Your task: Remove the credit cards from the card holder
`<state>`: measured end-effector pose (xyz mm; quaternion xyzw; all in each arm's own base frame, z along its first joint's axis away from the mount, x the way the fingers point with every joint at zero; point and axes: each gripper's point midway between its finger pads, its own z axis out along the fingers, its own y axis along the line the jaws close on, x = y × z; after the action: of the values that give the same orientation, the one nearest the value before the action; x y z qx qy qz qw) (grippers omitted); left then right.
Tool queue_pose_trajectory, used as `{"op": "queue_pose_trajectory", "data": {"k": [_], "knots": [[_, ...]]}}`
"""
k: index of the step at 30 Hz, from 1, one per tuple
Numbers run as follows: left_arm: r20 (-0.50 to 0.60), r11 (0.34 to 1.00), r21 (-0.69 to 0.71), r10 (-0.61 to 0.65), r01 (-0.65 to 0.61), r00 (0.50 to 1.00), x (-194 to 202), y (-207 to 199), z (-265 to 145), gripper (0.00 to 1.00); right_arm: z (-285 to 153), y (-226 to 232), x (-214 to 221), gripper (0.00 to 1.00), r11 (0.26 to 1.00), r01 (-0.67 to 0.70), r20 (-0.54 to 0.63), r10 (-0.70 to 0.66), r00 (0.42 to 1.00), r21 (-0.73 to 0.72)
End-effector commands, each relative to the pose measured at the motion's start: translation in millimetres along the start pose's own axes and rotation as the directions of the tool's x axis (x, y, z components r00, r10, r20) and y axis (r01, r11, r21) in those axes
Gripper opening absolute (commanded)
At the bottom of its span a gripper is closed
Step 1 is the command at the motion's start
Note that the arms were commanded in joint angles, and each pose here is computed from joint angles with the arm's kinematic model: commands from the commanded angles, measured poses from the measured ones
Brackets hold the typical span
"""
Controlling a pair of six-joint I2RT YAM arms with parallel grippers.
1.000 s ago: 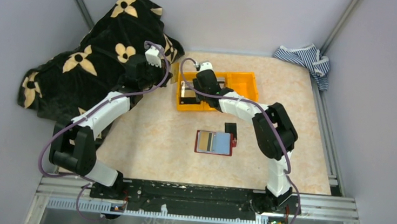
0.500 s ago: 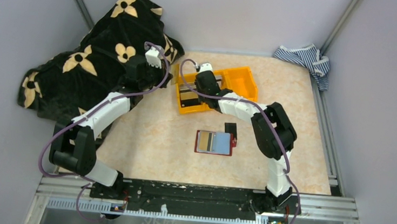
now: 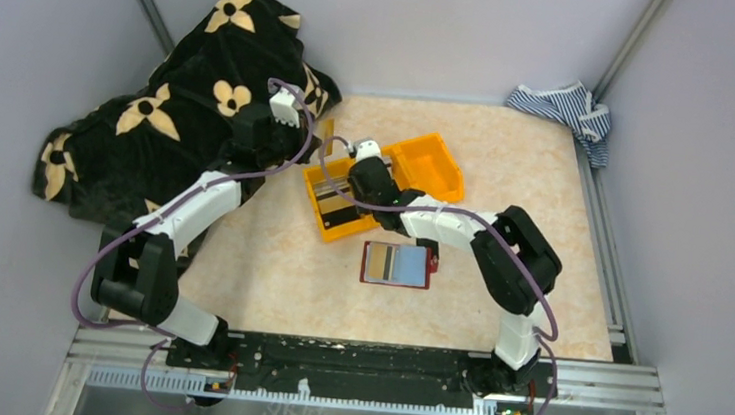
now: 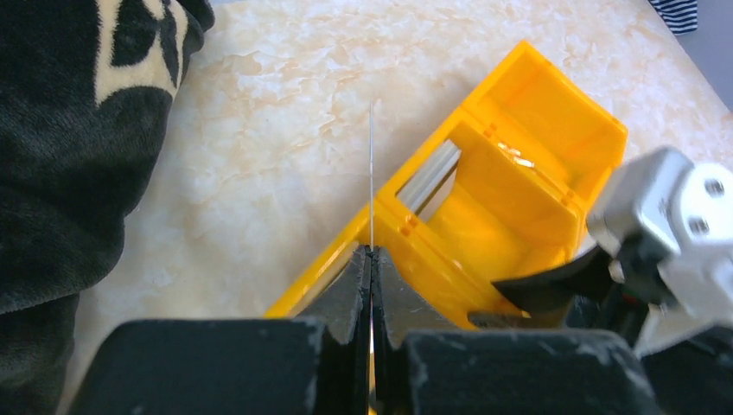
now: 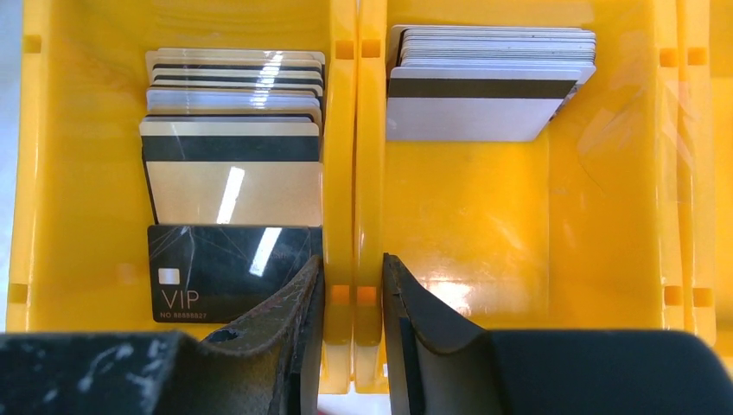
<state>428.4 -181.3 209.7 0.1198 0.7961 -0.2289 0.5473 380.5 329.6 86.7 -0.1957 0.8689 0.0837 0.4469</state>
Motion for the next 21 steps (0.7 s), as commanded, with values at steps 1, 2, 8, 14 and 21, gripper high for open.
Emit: {"op": "queue_pose_trajectory", "data": {"k": [1,2,8,14,21], "knots": [[0.025,0.999,0.038,-0.01,0.009,1.0,-4,-6,1,0.0,-32,33,-3,0.16,0.994,-0.016,0.025,0.018,1.0,-0.104],[0.025,0.999,0.047,-0.01,0.009,1.0,-4,-8,2,0.0,-35,36,0,0.16,0.994,-0.011,0.022,0.013,1.0,-0.113],[0.014,0.992,0.124,0.024,-0.025,1.0,0,-18,5,0.0,-53,42,-1,0.47,0.985,-0.014,0.067,0.026,0.997,-0.171],[0.022,0.937,0.275,0.219,-0.216,0.976,-11,-24,14,0.0,-95,33,-50,0.52,0.983,0.015,0.19,0.021,0.981,-0.186],[-0.043,0.83,0.471,0.359,-0.298,0.933,-23,-36,23,0.0,-130,-42,-56,0.55,0.984,-0.133,0.273,0.16,0.948,-0.117]]}}
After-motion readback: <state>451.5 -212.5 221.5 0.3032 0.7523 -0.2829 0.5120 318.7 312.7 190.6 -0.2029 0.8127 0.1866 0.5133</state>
